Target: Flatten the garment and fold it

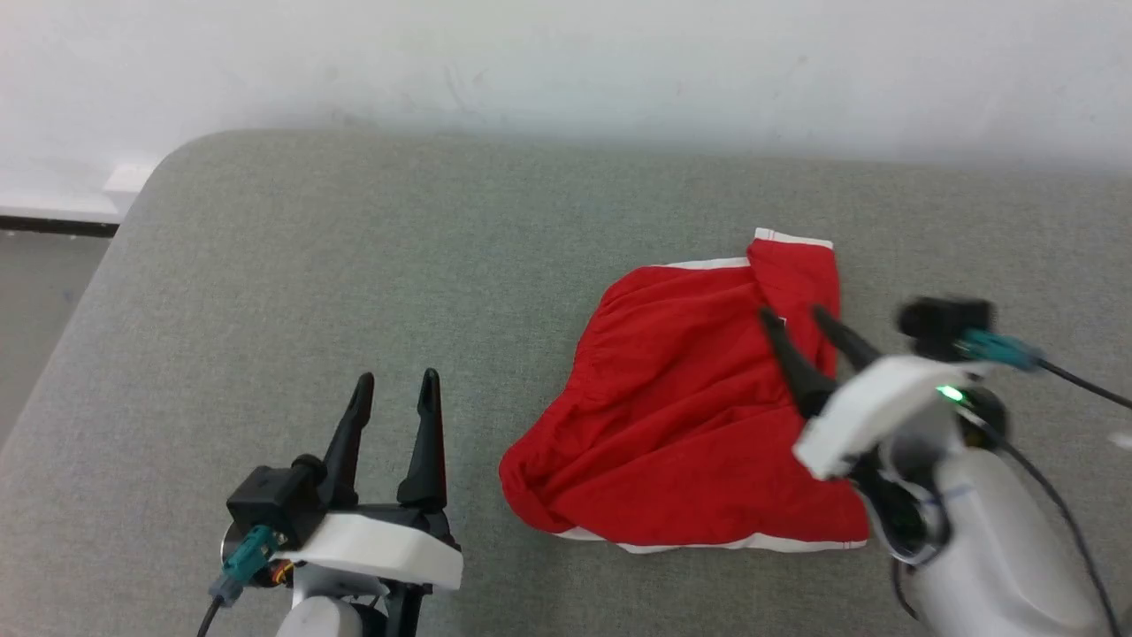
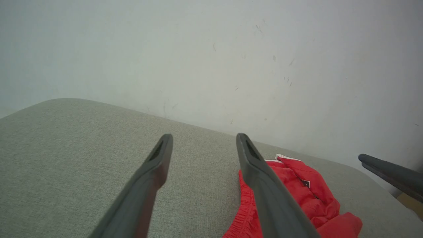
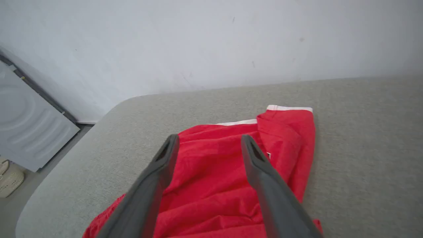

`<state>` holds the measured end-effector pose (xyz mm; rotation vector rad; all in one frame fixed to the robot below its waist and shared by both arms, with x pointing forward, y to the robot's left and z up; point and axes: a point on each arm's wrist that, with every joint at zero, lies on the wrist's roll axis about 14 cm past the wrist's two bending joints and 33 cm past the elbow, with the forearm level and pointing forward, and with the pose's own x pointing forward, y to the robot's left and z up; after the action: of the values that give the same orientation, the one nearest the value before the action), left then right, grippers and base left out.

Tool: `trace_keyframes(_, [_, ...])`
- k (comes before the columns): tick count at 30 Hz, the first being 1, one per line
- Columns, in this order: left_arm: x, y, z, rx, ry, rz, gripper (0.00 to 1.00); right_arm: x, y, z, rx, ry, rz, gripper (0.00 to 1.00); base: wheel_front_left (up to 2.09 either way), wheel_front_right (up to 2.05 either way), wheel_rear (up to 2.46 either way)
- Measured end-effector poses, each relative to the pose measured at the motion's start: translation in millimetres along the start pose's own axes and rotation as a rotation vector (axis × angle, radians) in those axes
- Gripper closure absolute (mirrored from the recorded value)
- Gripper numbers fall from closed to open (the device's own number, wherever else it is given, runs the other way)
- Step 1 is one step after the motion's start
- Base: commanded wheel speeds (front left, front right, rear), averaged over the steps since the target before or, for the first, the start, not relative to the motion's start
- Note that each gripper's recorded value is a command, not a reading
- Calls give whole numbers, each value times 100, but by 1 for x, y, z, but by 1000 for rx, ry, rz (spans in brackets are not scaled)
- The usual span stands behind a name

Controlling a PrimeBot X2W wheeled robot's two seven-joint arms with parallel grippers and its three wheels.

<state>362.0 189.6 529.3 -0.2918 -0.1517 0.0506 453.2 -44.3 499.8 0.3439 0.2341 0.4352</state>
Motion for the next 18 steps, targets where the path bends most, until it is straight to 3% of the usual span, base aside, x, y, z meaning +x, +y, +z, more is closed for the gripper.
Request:
trace_keyframes(6, [0, -8, -10, -5, 30, -29, 0, -52, -77, 5, 44, -69, -250, 0, 0, 0, 0])
trace_keyframes(12, [9, -34, -33, 8, 160, -152, 0, -78, -99, 8, 68, -93, -329, 0, 0, 0, 0])
trace_keyframes(15, [28, -47, -45, 55, 305, -216, 0, -81, -101, 9, 81, -100, -333, 0, 0, 0, 0])
trace_keyframes(18, [34, -51, -77, 119, 571, -242, 0, -82, -101, 10, 86, -103, -332, 0, 0, 0, 0])
